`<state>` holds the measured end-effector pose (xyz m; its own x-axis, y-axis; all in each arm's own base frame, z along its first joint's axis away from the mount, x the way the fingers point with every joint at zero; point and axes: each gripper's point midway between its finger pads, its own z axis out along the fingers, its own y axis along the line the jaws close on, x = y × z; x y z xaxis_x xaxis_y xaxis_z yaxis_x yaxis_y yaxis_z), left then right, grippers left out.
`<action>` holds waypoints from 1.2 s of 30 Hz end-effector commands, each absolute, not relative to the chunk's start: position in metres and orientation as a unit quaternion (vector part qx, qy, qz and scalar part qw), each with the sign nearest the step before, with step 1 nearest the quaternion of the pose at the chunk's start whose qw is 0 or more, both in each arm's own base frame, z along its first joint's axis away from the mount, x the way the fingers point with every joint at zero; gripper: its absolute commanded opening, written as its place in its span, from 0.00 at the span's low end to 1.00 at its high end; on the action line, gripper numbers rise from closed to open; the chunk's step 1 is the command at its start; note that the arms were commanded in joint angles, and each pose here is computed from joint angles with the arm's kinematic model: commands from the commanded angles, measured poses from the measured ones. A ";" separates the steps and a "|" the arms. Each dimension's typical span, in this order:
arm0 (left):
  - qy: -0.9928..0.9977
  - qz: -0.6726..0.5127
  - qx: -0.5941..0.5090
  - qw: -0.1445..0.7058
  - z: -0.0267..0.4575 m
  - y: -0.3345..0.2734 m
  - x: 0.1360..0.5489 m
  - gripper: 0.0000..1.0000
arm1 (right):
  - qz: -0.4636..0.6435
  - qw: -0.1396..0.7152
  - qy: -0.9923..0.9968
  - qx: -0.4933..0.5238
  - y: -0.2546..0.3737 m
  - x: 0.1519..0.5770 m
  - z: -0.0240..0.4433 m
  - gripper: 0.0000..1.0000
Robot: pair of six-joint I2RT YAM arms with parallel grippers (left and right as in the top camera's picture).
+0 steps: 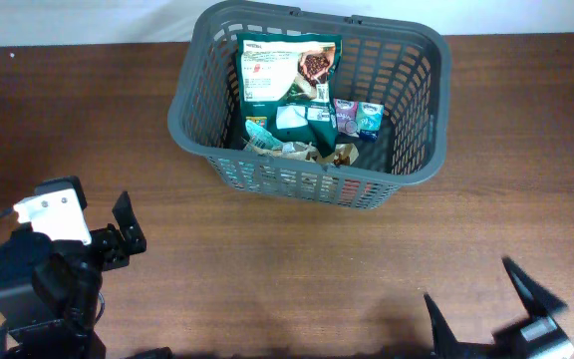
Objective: Pack container
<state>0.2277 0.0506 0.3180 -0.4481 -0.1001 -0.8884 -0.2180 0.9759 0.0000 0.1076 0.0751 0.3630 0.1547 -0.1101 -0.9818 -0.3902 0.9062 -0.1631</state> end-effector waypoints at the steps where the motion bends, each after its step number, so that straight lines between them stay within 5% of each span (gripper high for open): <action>1: 0.848 0.047 -0.094 0.520 0.318 0.047 0.227 0.99 | 0.104 0.727 0.640 -0.228 0.080 0.137 0.334 0.99; 14: 0.848 0.047 -0.094 0.520 0.318 0.047 0.227 0.99 | 0.009 0.783 0.545 -0.299 0.082 0.200 0.283 0.99; 36: 0.848 0.047 -0.094 0.520 0.318 0.047 0.227 0.99 | -0.096 0.789 0.588 -0.153 0.022 0.237 0.240 0.99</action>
